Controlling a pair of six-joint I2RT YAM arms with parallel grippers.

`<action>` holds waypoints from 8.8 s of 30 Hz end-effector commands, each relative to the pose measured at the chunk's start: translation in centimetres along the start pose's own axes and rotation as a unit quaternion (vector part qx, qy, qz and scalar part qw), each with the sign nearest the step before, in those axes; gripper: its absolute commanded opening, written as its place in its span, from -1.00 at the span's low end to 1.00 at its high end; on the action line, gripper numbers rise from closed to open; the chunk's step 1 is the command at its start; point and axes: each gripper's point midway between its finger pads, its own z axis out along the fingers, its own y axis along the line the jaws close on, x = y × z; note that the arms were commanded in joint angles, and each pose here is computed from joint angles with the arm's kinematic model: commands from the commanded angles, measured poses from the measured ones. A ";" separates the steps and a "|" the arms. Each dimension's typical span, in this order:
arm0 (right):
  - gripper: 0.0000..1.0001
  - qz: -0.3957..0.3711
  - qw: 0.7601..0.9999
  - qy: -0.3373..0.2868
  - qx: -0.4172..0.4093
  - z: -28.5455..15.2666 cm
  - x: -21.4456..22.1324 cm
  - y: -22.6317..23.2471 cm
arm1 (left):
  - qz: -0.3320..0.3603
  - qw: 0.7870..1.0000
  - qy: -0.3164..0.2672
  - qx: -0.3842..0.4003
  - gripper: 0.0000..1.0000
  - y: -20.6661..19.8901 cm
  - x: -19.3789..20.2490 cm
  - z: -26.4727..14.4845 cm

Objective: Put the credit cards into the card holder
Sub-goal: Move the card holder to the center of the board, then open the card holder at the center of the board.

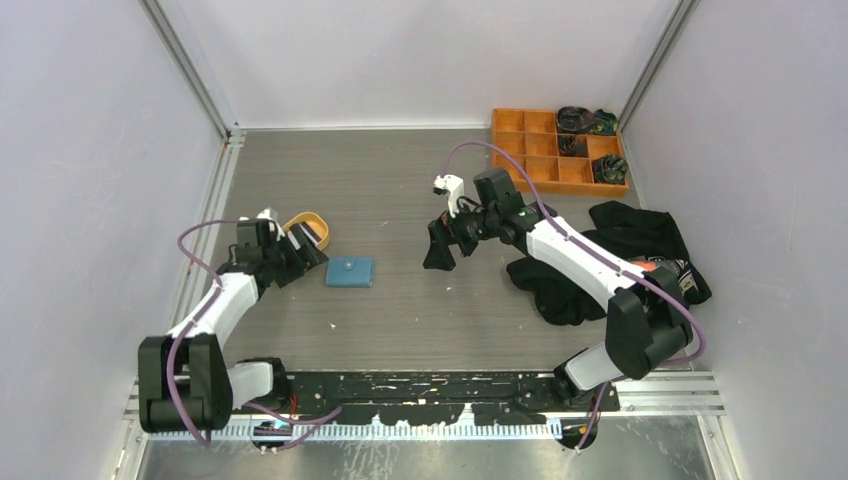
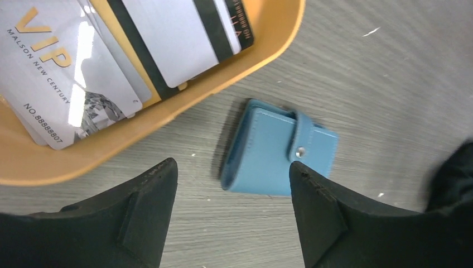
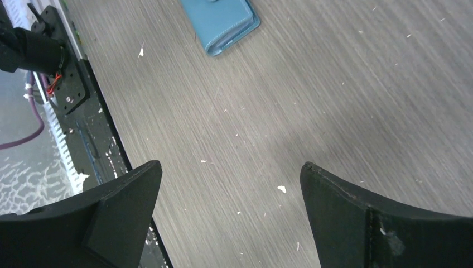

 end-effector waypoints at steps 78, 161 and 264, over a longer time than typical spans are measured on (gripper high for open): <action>0.26 0.088 0.980 0.176 -0.030 0.1 10.3 0.6 | 0.093 0.947 0.205 0.228 -0.34 -20.1 16.9 7.5; 0.04 -0.403 0.846 0.281 -0.207 5.7 13.2 -0.6 | 0.095 0.961 0.152 0.210 -0.43 -14.6 18.4 4.8; -0.98 -0.174 0.974 0.007 -0.146 -1.1 4.2 -1.3 | 0.003 0.946 0.050 0.320 0.35 -18.4 17.9 1.0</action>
